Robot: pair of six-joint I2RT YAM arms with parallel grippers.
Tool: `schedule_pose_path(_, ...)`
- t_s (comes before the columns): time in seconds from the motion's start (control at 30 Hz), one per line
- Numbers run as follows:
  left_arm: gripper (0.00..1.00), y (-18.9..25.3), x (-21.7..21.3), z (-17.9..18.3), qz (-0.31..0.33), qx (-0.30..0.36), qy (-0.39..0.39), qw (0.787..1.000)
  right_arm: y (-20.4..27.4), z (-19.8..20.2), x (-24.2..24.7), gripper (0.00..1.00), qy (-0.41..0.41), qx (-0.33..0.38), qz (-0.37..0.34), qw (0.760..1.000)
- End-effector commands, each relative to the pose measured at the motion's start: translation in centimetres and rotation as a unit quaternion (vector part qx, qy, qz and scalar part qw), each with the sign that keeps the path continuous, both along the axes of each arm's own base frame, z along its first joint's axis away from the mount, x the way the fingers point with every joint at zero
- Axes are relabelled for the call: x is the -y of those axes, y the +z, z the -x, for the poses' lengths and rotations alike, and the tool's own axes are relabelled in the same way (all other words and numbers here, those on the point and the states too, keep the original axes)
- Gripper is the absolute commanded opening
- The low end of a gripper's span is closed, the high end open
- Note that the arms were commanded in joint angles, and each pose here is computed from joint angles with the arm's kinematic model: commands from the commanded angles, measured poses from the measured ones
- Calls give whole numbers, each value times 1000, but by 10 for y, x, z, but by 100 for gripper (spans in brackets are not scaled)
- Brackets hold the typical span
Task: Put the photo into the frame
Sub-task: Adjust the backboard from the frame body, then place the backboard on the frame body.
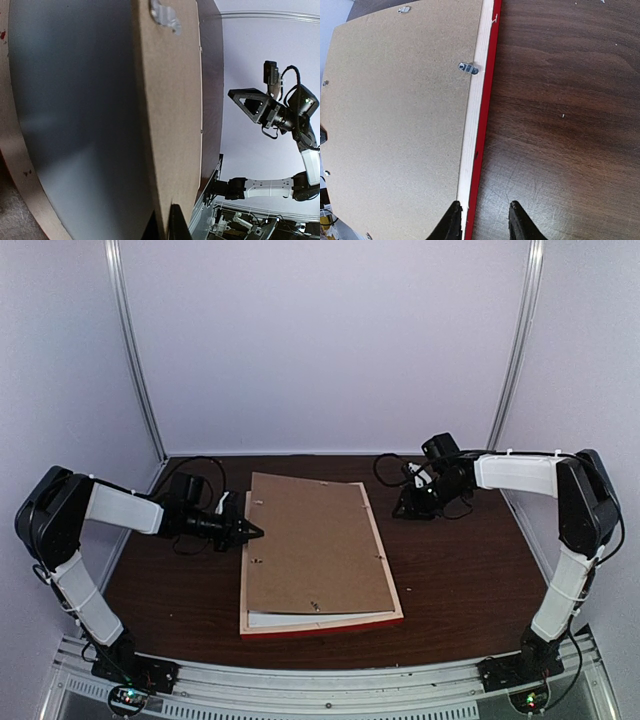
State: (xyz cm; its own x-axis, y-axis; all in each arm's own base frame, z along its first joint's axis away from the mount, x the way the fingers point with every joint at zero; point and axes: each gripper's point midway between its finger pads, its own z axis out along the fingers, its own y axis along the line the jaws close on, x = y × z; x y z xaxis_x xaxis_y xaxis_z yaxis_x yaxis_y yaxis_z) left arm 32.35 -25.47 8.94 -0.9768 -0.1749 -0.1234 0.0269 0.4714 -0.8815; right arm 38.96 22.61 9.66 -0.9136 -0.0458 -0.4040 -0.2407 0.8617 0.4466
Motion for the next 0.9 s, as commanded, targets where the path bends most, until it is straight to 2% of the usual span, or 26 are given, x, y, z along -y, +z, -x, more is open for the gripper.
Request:
schedule_pose_path(0.0,0,-43,-18,18,-71,-42,12,997,-7,0,3,33,-1,2,16,1000)
schedule_pose_path(0.87,0,-49,-22,17,-82,-43,23,995,-8,1,3,34,2,1,17,1000)
